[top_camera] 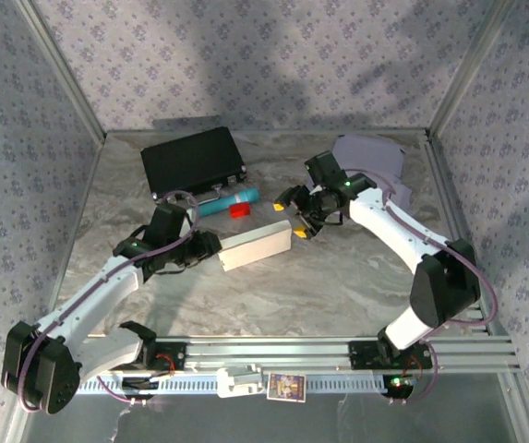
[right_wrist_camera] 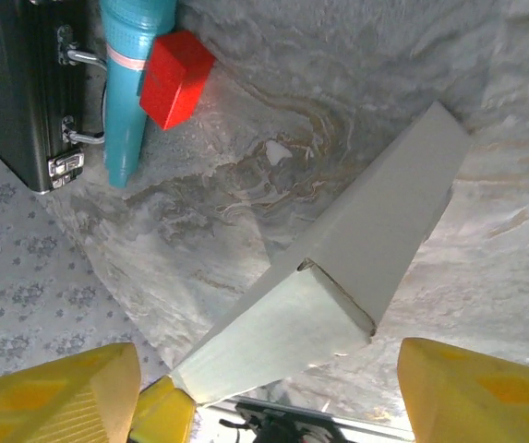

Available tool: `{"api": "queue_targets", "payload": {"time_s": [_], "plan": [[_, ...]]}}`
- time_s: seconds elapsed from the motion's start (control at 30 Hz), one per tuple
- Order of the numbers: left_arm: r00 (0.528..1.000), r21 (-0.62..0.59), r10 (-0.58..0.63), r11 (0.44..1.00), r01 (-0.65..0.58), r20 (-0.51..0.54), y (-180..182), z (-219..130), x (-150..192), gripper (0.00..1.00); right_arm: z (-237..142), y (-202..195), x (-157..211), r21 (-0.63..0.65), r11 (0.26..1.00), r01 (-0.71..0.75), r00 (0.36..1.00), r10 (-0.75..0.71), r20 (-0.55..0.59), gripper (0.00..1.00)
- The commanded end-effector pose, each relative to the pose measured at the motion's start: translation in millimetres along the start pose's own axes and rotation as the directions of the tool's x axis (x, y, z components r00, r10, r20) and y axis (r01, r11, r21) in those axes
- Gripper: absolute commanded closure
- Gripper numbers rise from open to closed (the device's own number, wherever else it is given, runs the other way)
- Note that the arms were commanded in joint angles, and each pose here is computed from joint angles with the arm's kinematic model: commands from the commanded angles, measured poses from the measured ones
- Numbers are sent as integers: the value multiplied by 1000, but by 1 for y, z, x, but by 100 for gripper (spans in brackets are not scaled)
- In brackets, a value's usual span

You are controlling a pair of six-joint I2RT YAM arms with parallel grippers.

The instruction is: Fold the paper box

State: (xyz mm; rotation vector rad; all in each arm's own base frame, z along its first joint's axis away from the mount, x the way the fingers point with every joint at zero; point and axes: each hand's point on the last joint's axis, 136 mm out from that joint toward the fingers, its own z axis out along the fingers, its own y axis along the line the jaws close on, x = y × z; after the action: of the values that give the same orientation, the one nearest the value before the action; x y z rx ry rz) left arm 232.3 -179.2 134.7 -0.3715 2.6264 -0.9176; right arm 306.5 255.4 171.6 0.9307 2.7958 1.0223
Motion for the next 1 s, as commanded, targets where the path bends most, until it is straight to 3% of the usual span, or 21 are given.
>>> {"api": "queue_targets", "payload": {"time_s": [0.0, 0.2, 0.33, 0.47, 0.8, 0.97], "plan": [[992, -163, -92, 984, 77, -87, 40, 1, 28, 60, 10, -6, 1, 18, 988, -151, 988, 151, 5, 21], [991, -114, -94, 990, 84, -90, 29, -2, 29, 53, 31, -33, 7, 107, 974, -198, 977, 205, -56, 22], [986, -120, -100, 989, 85, -130, 31, -1, 40, 54, 26, -50, 5, 136, 975, -177, 981, 186, -59, 23], [979, -123, -104, 989, 83, -174, 33, 0, 56, 62, 19, -76, 4, 182, 973, -141, 984, 158, -86, 24], [956, -196, -178, 971, 133, -234, 70, 18, 89, 61, 18, -102, 2, 221, 974, -55, 983, 91, -157, 26], [969, -195, -166, 972, 130, -185, 67, 12, 78, 58, 17, -111, -2, 240, 971, -26, 986, 64, -153, 30]]}}
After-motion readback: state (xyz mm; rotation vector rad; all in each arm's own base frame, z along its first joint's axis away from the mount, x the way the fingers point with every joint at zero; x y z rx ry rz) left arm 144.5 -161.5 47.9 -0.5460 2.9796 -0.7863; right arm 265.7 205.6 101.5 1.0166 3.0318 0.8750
